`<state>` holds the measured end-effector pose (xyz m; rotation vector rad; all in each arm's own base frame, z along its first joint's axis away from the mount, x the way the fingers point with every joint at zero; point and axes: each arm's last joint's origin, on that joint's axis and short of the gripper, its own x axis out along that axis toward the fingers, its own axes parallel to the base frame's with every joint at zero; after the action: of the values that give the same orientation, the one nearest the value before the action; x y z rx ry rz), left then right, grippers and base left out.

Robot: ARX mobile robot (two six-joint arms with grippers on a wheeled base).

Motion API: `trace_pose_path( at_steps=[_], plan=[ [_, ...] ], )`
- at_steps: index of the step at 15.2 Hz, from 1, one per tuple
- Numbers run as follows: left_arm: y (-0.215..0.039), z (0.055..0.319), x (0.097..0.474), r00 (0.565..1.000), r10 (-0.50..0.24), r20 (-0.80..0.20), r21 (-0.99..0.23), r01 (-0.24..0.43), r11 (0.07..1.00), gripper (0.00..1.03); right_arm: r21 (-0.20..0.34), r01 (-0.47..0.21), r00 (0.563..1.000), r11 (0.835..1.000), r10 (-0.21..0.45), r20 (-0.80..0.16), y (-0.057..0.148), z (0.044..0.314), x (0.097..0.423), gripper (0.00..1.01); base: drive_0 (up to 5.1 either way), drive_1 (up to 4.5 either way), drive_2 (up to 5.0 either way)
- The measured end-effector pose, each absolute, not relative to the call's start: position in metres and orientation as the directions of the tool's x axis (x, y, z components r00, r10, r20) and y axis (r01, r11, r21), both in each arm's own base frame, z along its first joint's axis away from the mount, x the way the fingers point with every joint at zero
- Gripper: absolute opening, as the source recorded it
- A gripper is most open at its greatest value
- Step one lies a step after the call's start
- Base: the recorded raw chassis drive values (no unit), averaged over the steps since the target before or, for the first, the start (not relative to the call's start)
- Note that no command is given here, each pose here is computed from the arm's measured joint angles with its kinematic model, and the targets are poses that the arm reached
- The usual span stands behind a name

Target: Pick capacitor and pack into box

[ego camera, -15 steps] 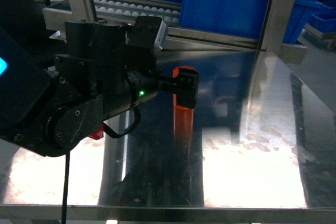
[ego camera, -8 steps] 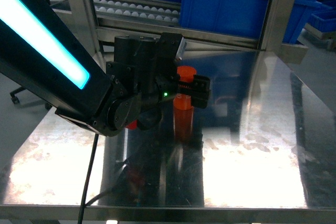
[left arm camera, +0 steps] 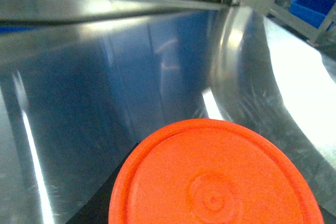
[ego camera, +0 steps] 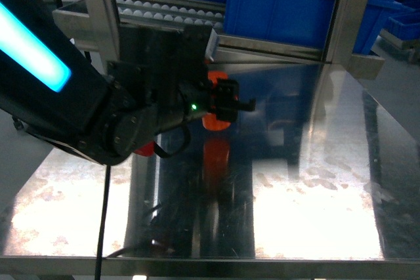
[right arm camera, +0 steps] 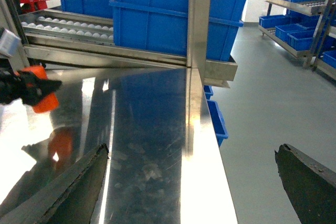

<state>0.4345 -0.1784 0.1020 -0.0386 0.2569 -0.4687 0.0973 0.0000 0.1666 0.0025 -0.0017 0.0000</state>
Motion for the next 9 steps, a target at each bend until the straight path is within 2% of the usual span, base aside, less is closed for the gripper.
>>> trace_pose_path(
  at_steps=[2, 4, 6, 9],
  plan=[
    [-0.146, 0.159, 0.41, 0.919, -0.385, -0.088, -0.061, 0.381, 0.923, 0.44, 0.002, 0.0, 1.0, 1.0, 0.0, 0.002, 0.0, 0.167, 0.097, 0.98, 0.0, 0.0, 0.0],
    [-0.1, 0.214, 0.367, 0.96, -0.277, 0.031, -0.044, 0.278, 0.96, 0.44, 0.002, 0.0, 1.0, 1.0, 0.0, 0.001, 0.0, 0.167, 0.097, 0.98, 0.0, 0.0, 0.0],
    [-0.063, 0.228, 0.321, 0.979, -0.199, 0.048, -0.048, 0.201, 0.978, 0.43, 0.002, 0.0, 1.0, 1.0, 0.0, 0.002, 0.0, 0.167, 0.097, 0.98, 0.0, 0.0, 0.0],
    [-0.027, 0.24, 0.242, 0.991, -0.115, 0.066, -0.048, 0.118, 0.992, 0.43, 0.002, 0.0, 1.0, 1.0, 0.0, 0.001, 0.0, 0.167, 0.097, 0.98, 0.0, 0.0, 0.0]
  ],
)
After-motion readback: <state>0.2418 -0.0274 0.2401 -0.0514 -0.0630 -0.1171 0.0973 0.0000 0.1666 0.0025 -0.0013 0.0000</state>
